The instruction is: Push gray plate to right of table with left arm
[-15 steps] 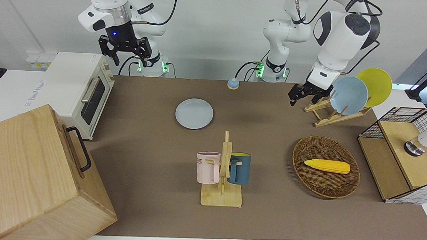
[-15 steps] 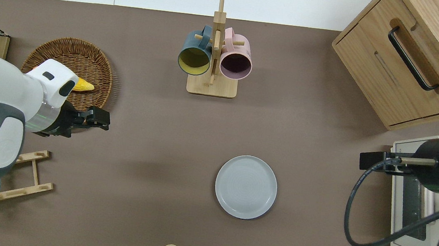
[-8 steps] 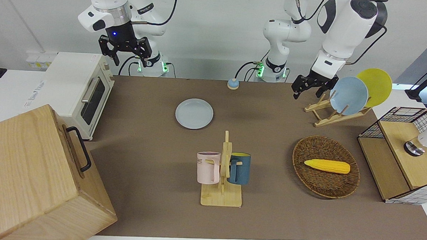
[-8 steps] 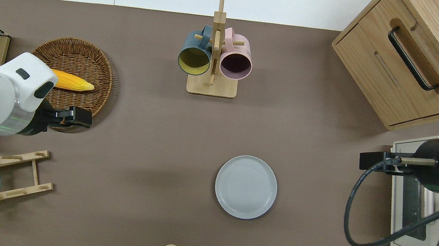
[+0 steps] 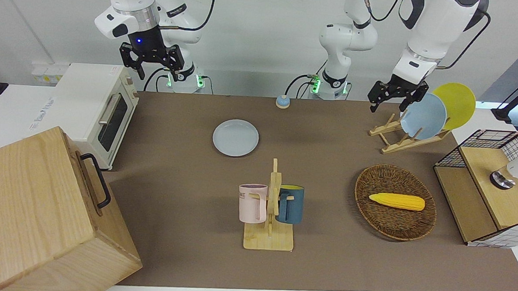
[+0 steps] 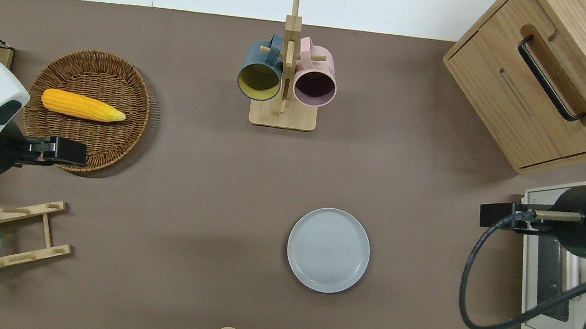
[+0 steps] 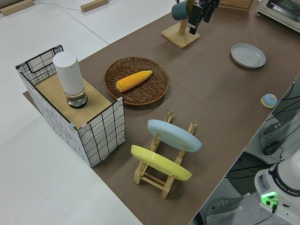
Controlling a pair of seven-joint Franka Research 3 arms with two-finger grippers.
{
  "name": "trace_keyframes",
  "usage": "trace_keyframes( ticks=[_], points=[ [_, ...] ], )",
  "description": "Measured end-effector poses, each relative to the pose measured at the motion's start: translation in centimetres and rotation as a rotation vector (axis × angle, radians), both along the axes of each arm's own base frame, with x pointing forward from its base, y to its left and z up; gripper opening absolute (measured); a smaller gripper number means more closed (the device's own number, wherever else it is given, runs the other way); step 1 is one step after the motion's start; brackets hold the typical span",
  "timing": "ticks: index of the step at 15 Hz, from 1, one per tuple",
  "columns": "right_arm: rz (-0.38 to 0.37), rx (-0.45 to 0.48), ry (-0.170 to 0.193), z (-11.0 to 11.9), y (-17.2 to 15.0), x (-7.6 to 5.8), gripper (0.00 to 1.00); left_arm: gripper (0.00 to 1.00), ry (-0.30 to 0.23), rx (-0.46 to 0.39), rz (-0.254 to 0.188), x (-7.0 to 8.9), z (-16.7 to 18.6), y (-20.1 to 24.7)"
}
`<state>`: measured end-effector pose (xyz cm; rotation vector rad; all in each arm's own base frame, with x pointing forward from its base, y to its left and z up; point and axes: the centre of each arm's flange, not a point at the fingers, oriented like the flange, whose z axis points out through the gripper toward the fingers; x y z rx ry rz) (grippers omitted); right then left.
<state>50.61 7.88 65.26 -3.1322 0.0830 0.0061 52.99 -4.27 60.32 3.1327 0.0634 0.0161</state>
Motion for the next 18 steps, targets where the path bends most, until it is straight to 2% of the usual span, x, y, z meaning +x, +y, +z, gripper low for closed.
trace_keyframes(
  ticks=[18],
  points=[
    [0.000, 0.000, 0.000, 0.00, 0.00, 0.00, 1.00, 1.00, -0.012, 0.001, -0.004, 0.04, 0.64, -0.20]
  ],
)
